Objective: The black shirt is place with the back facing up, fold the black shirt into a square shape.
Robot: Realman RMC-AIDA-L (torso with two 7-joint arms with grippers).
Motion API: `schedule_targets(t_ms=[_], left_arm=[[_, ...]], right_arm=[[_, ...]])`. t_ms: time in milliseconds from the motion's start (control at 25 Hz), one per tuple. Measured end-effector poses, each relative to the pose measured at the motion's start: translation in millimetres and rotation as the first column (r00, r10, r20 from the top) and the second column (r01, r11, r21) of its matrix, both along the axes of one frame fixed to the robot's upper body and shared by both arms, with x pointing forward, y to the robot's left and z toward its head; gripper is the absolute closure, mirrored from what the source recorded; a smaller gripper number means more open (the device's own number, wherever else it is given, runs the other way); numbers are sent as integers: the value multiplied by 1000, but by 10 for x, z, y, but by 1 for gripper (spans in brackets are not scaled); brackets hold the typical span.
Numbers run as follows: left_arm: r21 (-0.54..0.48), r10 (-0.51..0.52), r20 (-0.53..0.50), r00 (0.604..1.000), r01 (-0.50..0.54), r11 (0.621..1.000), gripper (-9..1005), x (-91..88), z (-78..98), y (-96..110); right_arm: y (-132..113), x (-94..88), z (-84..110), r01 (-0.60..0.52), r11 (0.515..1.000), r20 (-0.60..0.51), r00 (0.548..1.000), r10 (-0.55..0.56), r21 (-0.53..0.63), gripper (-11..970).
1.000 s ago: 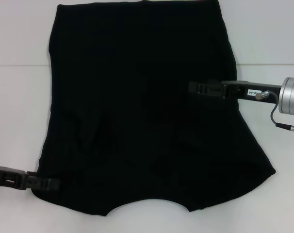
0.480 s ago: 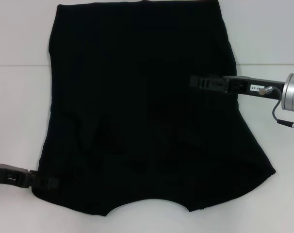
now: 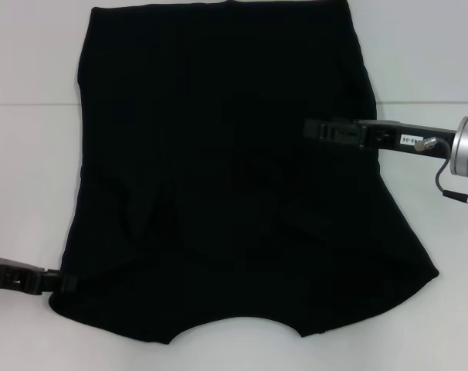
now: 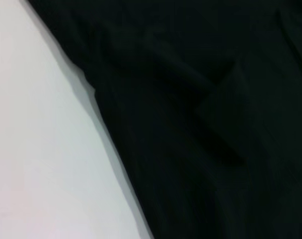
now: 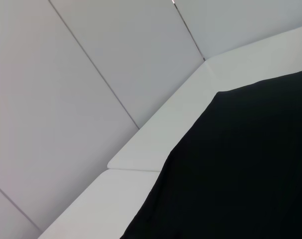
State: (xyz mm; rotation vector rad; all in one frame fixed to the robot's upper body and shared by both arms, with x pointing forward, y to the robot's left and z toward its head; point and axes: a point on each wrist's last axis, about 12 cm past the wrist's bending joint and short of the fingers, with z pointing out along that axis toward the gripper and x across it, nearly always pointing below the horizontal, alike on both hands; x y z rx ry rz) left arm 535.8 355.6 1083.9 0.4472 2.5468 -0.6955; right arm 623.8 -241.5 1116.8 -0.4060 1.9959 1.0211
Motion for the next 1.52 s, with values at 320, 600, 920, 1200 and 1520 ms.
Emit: schedule_targets(t_ms=[320,600,920,1200,1520], left_arm=[[2,-6,-3,1000,6,1000,830,0,-7,-15],[-2,-3,-2,1000,3,1000,976,-9,18,9],[-26,21,-4,1000,-21,999,977,-49,19,50],[-58,37,-1,999,-37,998,976,-81,17,72],[-70,44,6,999,-43,997,976,-81,17,68]], right_arm=[[-20,-5,-22,7,1000,-6,1000,-7,-9,94],[-199,-61,-66,29,999,-34,999,-30,-24,97],[-618,-276,-222,48,995,-194,979,-64,-88,101],[-922,-461,-353,100,986,-321,937,-138,-133,104],[-1065,-575,-382,80,984,-428,893,-141,-158,123]])
